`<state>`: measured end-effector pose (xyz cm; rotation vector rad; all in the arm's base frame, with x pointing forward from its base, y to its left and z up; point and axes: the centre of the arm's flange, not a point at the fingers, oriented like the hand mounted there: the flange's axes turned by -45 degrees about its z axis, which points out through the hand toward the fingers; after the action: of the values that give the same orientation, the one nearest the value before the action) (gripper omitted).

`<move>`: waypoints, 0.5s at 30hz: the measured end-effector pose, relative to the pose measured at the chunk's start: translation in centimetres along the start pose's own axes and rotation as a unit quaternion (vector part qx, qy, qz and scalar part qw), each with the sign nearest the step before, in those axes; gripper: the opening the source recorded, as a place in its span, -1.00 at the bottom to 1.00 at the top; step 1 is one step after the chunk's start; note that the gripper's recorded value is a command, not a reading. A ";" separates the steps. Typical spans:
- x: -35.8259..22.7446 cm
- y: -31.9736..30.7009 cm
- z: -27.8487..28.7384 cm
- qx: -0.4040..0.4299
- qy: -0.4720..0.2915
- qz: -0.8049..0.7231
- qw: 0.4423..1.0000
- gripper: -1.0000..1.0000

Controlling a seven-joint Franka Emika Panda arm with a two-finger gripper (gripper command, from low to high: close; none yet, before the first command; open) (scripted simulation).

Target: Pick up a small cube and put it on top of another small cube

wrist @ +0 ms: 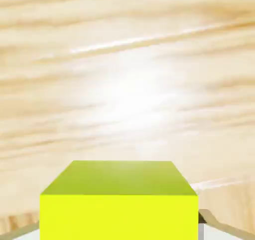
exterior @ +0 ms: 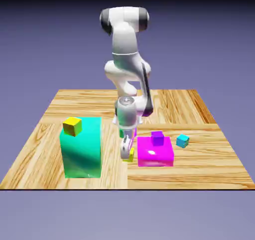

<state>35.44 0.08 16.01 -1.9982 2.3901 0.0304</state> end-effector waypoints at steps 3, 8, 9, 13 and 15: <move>-0.1 0.2 -2.5 0.000 0.001 -0.002 1.000 -1.00; -2.2 0.4 -5.2 -0.001 0.005 -0.028 1.000 -1.00; -3.2 0.5 -6.1 -0.001 0.006 -0.039 0.999 -1.00; -7.5 1.8 -9.9 -0.002 0.008 -0.089 0.996 -1.00; -9.6 2.9 -11.8 -0.003 0.007 -0.115 0.993 -1.00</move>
<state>34.24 9.69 28.07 -2.2689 2.1525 0.0196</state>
